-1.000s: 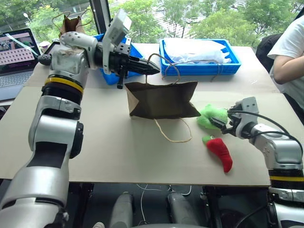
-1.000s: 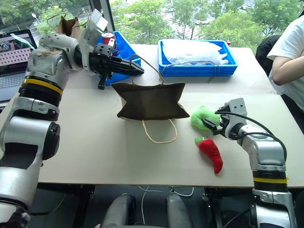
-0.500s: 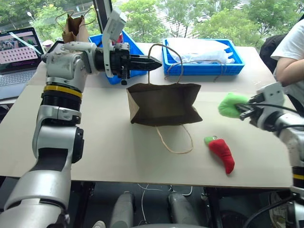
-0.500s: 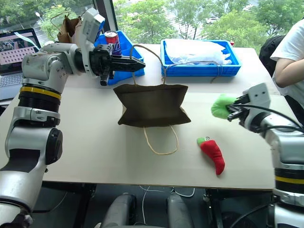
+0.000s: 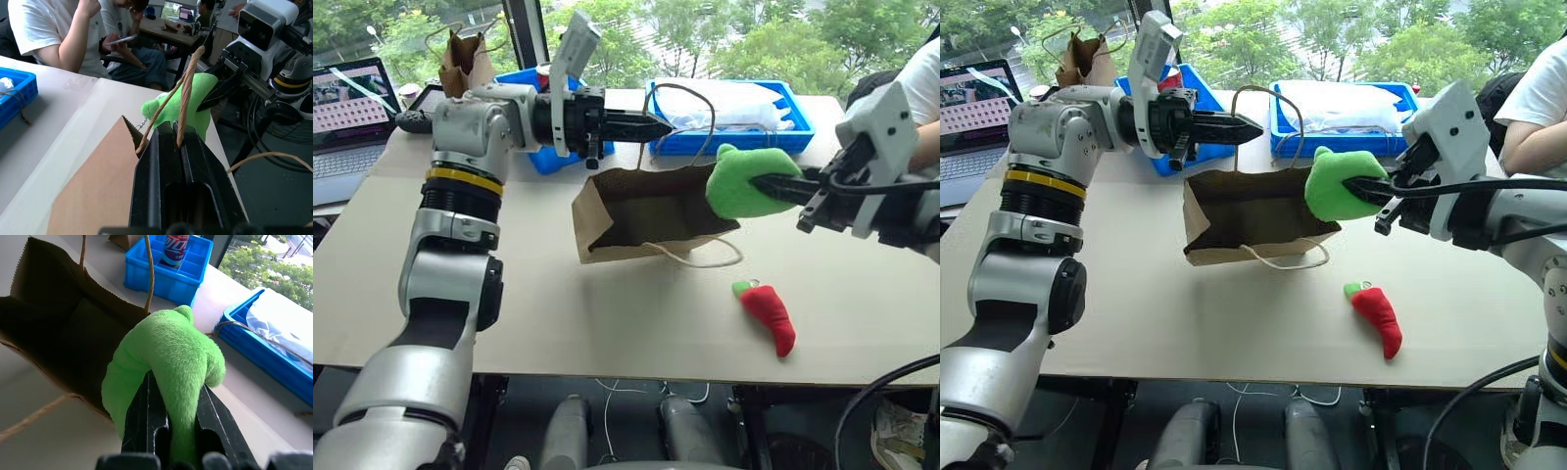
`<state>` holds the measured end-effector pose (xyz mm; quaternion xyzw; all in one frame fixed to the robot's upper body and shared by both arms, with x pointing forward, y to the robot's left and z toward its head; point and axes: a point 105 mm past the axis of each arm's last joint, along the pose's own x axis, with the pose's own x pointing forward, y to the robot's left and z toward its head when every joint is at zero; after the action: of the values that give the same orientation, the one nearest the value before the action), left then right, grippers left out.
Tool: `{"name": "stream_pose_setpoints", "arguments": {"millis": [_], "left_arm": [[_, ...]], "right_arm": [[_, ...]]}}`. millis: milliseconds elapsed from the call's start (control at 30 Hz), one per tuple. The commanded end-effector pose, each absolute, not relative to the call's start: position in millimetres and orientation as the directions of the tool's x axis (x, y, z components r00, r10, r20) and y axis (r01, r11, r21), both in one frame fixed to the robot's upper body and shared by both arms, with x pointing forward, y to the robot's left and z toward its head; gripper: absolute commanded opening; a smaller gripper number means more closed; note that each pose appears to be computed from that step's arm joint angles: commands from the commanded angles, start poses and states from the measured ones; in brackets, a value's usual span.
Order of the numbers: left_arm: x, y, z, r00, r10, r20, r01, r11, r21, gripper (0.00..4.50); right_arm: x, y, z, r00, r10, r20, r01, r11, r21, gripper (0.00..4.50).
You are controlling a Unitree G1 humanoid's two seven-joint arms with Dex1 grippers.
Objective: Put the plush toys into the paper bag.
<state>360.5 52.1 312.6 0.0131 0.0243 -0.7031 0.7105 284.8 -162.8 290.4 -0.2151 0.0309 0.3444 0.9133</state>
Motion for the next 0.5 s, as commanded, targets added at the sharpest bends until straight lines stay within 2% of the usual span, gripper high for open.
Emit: {"name": "stream_pose_setpoints", "arguments": {"millis": [33,100,233,500], "left_arm": [[354.3,52.8,324.3,-0.011,-0.999,-0.045,0.999,-0.013,0.035,0.00],[354.6,53.1,325.2,-0.008,-0.999,-0.042,0.999,-0.010,0.038,0.00],[355.3,51.9,327.0,-0.006,-0.999,-0.038,0.999,-0.008,0.048,0.00],[355.4,49.4,336.5,-0.004,-1.000,-0.020,0.997,-0.005,0.072,0.00]], "right_arm": [[276.4,-154.1,305.1,0.742,0.646,-0.177,-0.653,0.640,-0.405,0.01],[275.1,-146.3,304.6,0.720,0.671,-0.180,-0.677,0.619,-0.399,0.01],[280.6,-120.8,268.7,0.655,0.718,-0.235,-0.749,0.579,-0.322,0.01],[308.7,-82.5,224.4,0.684,0.702,-0.202,-0.727,0.631,-0.270,0.01]]}}
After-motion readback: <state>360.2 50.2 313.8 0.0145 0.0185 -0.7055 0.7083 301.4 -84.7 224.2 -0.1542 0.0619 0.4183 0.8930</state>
